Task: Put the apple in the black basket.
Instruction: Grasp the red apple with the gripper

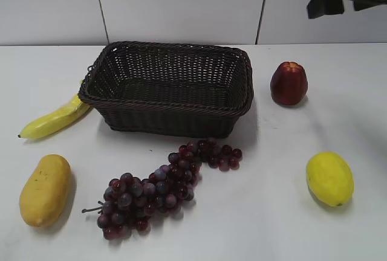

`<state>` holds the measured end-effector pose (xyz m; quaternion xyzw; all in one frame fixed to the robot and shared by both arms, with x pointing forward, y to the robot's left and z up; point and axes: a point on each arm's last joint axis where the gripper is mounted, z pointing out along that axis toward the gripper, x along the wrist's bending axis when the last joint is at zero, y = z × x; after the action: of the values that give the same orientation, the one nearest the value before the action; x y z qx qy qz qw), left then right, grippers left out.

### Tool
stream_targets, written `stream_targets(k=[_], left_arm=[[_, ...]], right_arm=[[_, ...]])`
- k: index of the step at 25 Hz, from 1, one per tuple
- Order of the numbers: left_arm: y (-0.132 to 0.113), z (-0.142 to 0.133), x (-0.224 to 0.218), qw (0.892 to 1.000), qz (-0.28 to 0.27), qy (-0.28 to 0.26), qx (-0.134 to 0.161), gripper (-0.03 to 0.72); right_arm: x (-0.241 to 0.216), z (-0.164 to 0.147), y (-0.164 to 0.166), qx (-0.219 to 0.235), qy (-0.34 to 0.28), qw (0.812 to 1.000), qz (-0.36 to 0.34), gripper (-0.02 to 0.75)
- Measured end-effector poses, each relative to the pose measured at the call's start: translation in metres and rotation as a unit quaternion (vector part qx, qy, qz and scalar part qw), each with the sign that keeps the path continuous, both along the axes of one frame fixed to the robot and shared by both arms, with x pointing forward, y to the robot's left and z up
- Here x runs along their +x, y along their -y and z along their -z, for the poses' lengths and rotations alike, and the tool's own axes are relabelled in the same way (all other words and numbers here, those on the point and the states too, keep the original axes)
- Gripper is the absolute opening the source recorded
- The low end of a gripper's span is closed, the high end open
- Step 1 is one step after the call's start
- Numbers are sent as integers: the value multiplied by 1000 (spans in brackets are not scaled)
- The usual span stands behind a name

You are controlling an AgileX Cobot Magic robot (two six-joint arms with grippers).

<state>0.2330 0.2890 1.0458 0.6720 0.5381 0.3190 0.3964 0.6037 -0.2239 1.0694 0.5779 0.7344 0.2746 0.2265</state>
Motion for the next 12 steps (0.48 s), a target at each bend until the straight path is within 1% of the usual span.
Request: stream_targets(k=[3, 6, 9, 12], left_arm=[[0, 0, 0, 1000, 0, 0, 0, 220], [0, 0, 0, 1000, 0, 0, 0, 220], [0, 0, 0, 1000, 0, 0, 0, 221], [0, 0, 0, 1000, 0, 0, 0, 221]], right_arm=[[24, 15, -10, -2, -72, 997, -3, 675], [45, 26, -15, -5, -122, 993, -5, 675], [64, 33, -19, -5, -137, 991, -2, 675], [75, 48, -22, -4, -154, 988, 3, 675]])
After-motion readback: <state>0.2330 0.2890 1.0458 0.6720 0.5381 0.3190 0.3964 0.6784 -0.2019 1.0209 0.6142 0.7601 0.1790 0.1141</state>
